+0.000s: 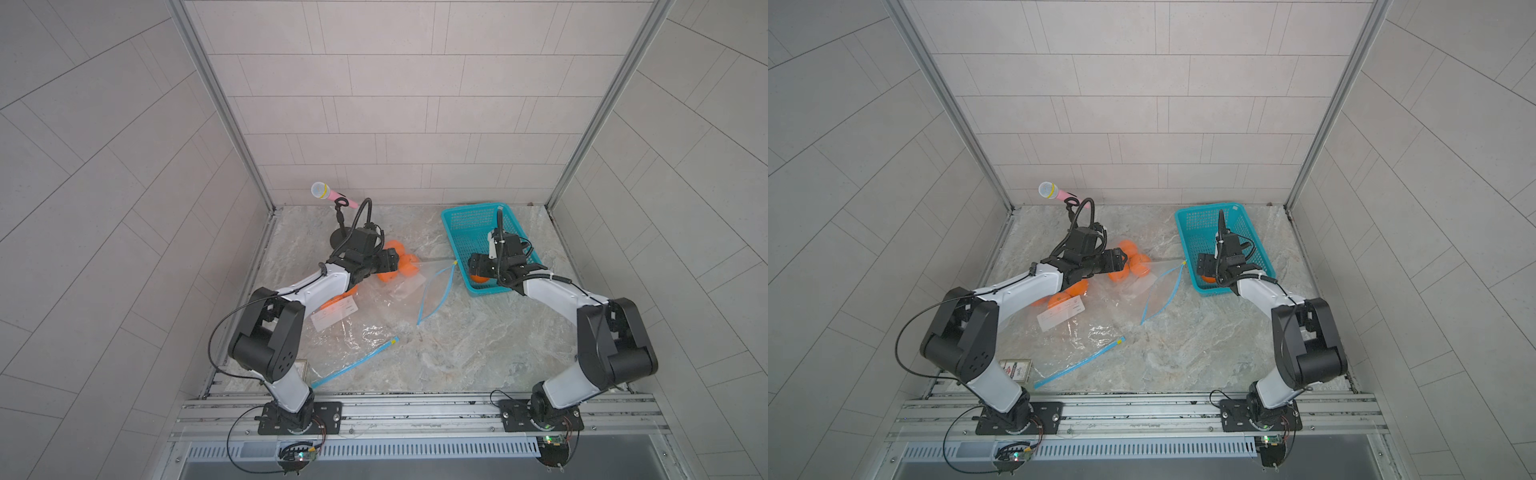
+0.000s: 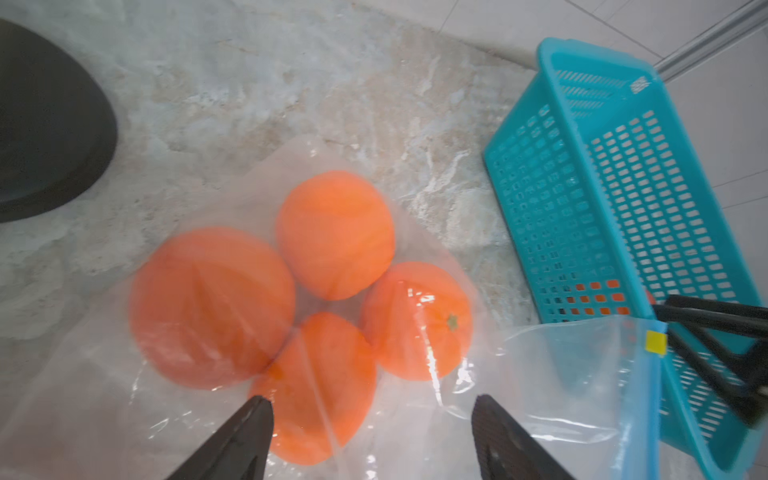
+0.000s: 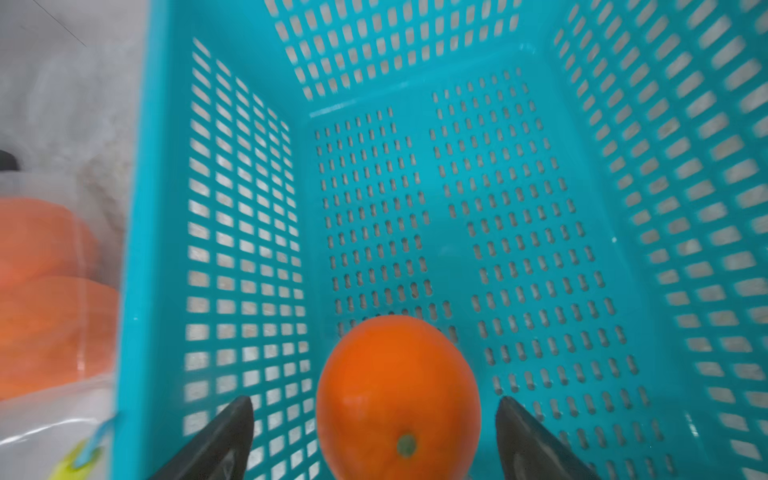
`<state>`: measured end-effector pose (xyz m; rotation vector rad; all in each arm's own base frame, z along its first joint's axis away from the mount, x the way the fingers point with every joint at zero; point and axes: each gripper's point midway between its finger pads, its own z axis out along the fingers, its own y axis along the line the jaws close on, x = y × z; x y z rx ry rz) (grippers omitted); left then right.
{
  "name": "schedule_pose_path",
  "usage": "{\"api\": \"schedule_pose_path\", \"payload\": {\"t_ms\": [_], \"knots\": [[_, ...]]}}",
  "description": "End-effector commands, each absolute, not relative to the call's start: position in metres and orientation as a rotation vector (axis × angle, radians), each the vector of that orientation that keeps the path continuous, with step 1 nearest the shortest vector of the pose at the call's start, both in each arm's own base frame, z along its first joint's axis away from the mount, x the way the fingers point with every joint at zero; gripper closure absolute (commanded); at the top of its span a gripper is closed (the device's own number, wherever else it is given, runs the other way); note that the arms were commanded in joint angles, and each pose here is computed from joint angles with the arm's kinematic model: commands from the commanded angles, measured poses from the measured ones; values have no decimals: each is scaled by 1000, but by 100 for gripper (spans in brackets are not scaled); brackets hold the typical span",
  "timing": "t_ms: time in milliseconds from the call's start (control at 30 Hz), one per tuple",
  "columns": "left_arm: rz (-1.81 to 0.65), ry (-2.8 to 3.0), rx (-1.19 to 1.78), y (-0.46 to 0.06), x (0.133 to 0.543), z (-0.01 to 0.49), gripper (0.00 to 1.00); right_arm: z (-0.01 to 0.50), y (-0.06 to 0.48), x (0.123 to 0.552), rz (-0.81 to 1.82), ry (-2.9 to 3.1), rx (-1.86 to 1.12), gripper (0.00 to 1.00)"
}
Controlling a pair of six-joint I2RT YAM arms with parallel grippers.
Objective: Open the zip-top bag and take out the orange
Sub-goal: Place the orange in the basket, then pick up the orange from the zipper food storage bag.
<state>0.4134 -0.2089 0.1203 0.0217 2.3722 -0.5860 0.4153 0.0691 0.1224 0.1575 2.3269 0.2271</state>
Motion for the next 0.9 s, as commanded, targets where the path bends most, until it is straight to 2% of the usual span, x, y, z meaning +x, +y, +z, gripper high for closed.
{"api": "schedule_pose_path", "payload": {"t_ms": [0, 100, 200, 233, 400, 467, 600, 867], "knots": [[-554, 2340, 54, -203, 424, 116, 21, 136, 72, 410, 223, 2326, 142, 5], [-578, 2341, 44, -199, 428, 109, 28, 146, 92, 394, 254, 2340, 63, 8], [-627, 2347, 58, -206, 433, 100, 36, 168, 136, 370, 332, 2218, -116, 13], [-629, 2369, 64, -207, 431, 98, 39, 174, 150, 361, 385, 2185, -164, 18], [-632, 2408, 74, -209, 426, 85, 40, 177, 207, 319, 601, 2075, -404, 29], [-620, 2417, 57, -207, 425, 79, 40, 165, 221, 313, 633, 2008, -480, 40], [-655, 2445, 84, -218, 423, 67, 43, 137, 241, 311, 608, 2022, -629, 42], [-708, 2452, 120, -236, 407, 55, 44, 94, 250, 319, 578, 1997, -688, 45]]}}
